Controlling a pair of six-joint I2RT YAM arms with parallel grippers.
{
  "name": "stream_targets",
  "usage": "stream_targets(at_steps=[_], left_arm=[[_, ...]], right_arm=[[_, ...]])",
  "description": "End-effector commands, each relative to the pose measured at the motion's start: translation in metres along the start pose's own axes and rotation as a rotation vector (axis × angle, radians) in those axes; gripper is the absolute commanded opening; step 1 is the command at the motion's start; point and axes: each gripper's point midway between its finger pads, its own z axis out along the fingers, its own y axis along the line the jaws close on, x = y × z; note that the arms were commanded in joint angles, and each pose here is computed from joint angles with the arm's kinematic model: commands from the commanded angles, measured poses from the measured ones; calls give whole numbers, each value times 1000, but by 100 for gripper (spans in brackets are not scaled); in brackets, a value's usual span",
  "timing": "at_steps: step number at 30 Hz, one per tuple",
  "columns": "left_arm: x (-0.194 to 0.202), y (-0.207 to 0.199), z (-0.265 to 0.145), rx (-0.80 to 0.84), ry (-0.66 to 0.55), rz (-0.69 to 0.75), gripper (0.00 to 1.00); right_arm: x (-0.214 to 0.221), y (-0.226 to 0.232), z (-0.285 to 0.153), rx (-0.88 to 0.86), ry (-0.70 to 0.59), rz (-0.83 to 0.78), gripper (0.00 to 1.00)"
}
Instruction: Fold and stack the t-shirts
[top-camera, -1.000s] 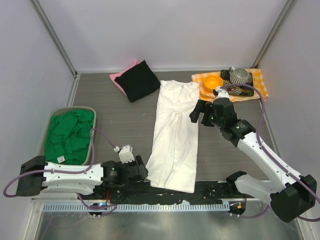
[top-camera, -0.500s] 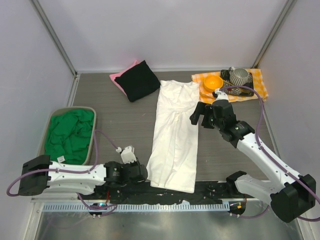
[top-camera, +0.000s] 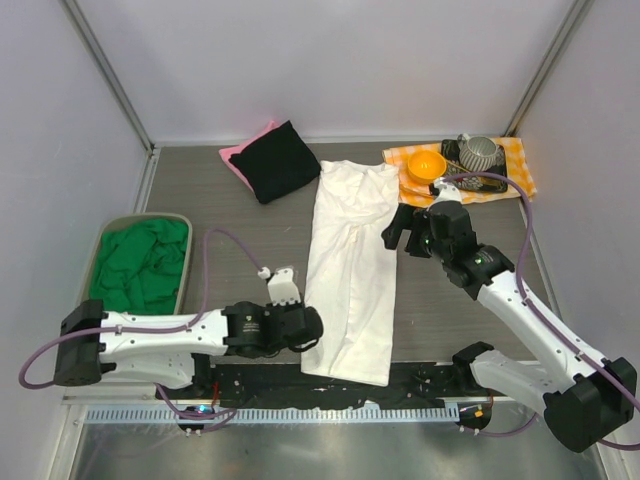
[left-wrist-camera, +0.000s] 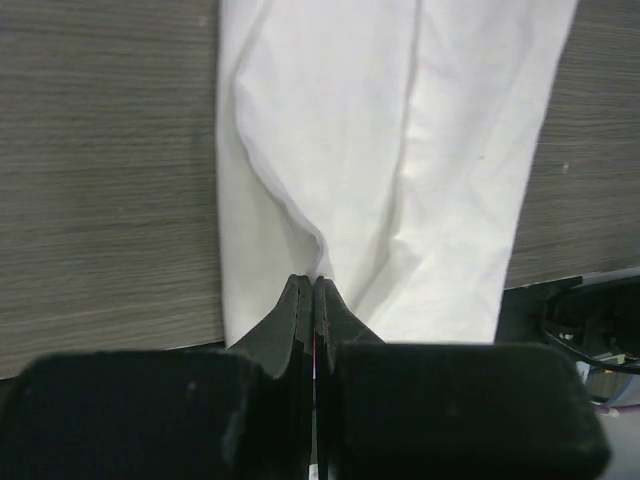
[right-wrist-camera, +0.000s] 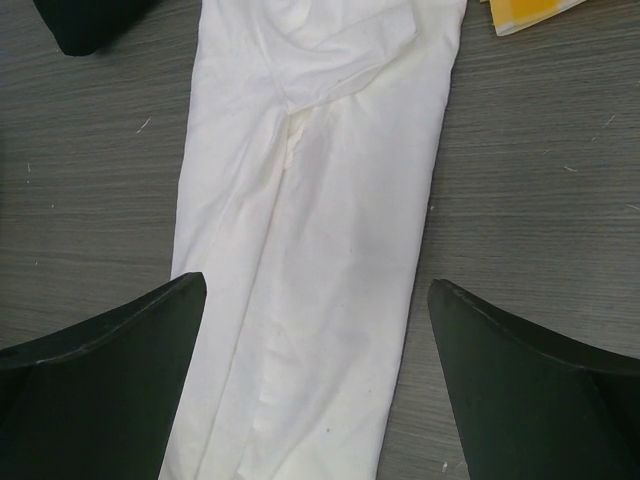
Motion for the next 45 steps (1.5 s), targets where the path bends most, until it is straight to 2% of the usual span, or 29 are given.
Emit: stream_targets(at_steps=[1, 6, 13, 23, 29, 30, 32, 34, 38, 41, 45], left_arm=[[-17, -34, -3, 14, -41, 123, 0], [-2, -74, 3, 83, 32, 178, 0], [48, -104, 9, 119, 120, 276, 0], [99, -132, -3, 181, 174, 357, 0], [114, -123, 3, 144, 204, 403, 0], [118, -117, 8, 119, 206, 411, 6], [118, -109, 12, 87, 202, 410, 49], [114, -98, 14, 42, 189, 424, 97], [74, -101, -2, 29, 102, 421, 100], [30, -110, -17, 87, 66, 343, 100], [-31, -86, -18, 88, 19, 231, 100]], right_arm=[[-13, 3, -5, -6, -55, -1, 100], [-12, 0, -6, 6, -56, -1, 100], [-9, -1, -4, 14, -45, -5, 100], [-6, 0, 1, 9, -25, -7, 100], [-2, 1, 3, 6, -6, -9, 100], [-3, 2, 3, 1, -5, -8, 100], [-3, 3, 4, 0, 1, -12, 100], [0, 1, 7, 14, 21, -16, 100], [3, 3, 18, 20, 53, -7, 100], [3, 7, 27, 12, 66, -3, 100], [24, 12, 31, -1, 158, 16, 100]])
